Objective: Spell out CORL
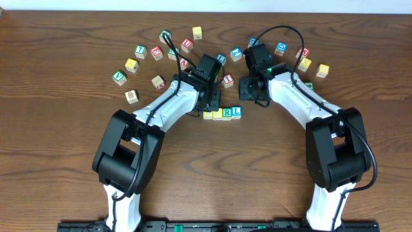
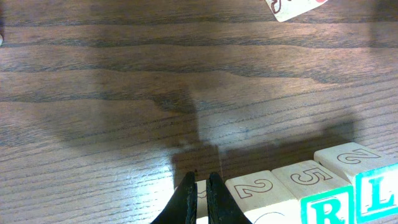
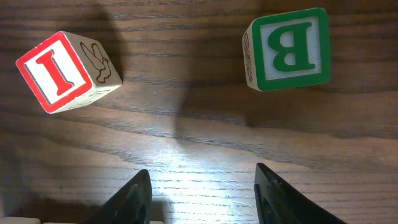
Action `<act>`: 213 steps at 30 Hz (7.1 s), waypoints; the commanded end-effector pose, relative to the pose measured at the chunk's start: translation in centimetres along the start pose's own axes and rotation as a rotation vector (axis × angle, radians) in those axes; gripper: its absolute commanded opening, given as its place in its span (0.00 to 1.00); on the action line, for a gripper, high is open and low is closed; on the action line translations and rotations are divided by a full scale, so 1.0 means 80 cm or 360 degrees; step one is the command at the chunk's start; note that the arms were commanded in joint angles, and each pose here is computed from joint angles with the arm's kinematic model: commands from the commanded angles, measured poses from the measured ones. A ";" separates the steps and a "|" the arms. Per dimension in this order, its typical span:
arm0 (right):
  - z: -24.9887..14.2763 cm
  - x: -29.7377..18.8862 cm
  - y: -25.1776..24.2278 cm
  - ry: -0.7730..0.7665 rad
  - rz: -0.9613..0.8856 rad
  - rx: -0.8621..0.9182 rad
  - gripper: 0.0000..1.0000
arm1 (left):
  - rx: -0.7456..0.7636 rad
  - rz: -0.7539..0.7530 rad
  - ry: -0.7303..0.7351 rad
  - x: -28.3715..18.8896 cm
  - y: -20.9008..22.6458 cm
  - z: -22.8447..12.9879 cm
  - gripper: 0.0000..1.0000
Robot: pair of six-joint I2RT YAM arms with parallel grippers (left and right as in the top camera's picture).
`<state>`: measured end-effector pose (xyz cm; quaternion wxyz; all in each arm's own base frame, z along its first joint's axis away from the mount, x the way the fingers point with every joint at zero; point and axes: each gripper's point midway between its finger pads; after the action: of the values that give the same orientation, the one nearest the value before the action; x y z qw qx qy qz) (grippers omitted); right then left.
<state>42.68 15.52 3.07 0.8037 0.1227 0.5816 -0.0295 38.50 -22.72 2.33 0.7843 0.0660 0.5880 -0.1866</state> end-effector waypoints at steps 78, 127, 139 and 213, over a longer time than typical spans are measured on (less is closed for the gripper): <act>-0.046 -0.002 0.053 -0.0025 0.0035 -0.0083 0.01 | -0.0225 0.0487 -0.0253 -0.161 0.143 0.027 0.08; -0.053 -0.002 0.048 0.0012 0.0009 -0.0068 0.01 | -0.0226 0.0487 -0.0253 -0.161 0.143 0.027 0.08; -0.051 -0.003 0.051 -0.0002 0.0020 -0.0062 0.01 | -0.0226 0.0487 -0.0253 -0.161 0.143 0.027 0.08; -0.032 -0.103 -0.040 0.0152 0.0009 0.0135 0.41 | -0.0154 0.0153 -0.0229 -0.182 0.098 0.009 0.32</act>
<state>37.10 11.26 10.13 0.7759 0.1627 0.6068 -0.0565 38.87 -12.03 16.92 0.8486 0.0519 0.5147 -0.1108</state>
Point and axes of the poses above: each gripper's point midway between its finger pads, its own x axis out along the fingers, its own y axis along the line the jaws close on, z = x × y, and after that the axes turned 12 degrees about x, right-handed
